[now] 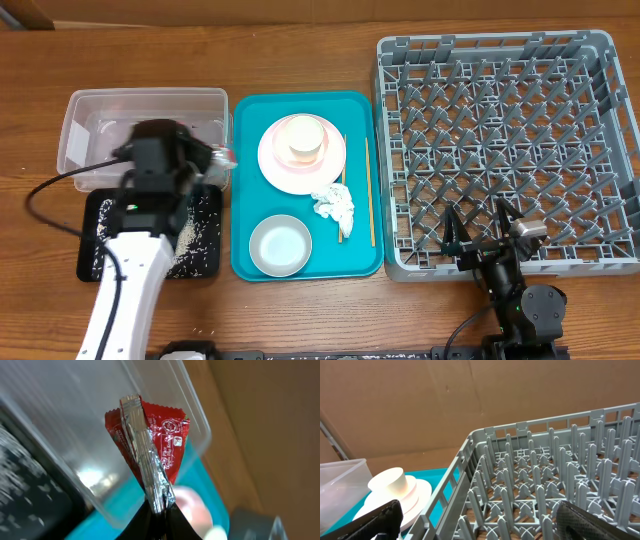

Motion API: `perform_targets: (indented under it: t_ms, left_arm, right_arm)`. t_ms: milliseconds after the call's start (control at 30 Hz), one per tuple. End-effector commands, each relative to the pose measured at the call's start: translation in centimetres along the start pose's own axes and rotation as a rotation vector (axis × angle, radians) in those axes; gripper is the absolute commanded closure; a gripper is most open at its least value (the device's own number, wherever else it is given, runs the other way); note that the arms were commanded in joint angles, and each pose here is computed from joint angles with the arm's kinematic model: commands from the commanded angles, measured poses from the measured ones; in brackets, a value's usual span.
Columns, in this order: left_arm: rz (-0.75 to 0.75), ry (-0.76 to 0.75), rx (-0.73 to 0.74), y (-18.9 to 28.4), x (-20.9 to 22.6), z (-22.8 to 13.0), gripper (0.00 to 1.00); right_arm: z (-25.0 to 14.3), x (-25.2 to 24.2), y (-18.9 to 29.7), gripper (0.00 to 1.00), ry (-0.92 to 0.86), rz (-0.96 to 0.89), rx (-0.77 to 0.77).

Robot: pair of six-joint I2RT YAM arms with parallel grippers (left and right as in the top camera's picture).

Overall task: Sort waste into correct bins and load items into the dishwasher
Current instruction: 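Carry wrapper with left gripper and drop it into clear bin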

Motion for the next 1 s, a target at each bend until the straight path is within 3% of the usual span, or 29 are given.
perform_targets:
  t_ms: [0,167,533,667,800,867,967]
  left_arm:
    - [-0.012,0.045,-0.105,0.8,0.0,4.2,0.88]
    - [0.030,0.113,-0.181,0.1,2.0,7.7,0.85]
    - [0.137,0.155,-0.194,-4.5,5.5,9.4,0.84]
    - [0.104,0.097,-0.252,-4.4,4.6,10.8,0.67]
    - [0.067,0.030,-0.275,-4.3,3.5,11.5,0.27]
    - [0.049,-0.005,-0.283,-4.1,2.8,11.8,0.24]
    - [-0.018,-0.091,-0.248,-3.6,0.5,11.7,0.29]
  right_arm:
    - [-0.1,-0.1,0.0,0.00,0.004,-0.004,-0.006]
    - [-0.1,-0.1,0.0,0.00,0.004,-0.004,-0.007]
    - [-0.1,-0.1,0.0,0.00,0.004,-0.004,-0.006]
    - [-0.1,-0.1,0.0,0.00,0.004,-0.004,-0.007]
    - [-0.1,-0.1,0.0,0.00,0.004,-0.004,-0.006]
    - [-0.1,-0.1,0.0,0.00,0.004,-0.004,-0.007]
    - [-0.1,-0.1,0.0,0.00,0.004,-0.004,-0.007]
Point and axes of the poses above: each gripper's point midway between its finger pads, its own y axis back along the fingers, its own x axis along the line the jaws close on, z = x × y, the point moved 1 cm from there along y, back along the fingers, and after that the axes turned 6 degrees about y, right-handed, at the moved point
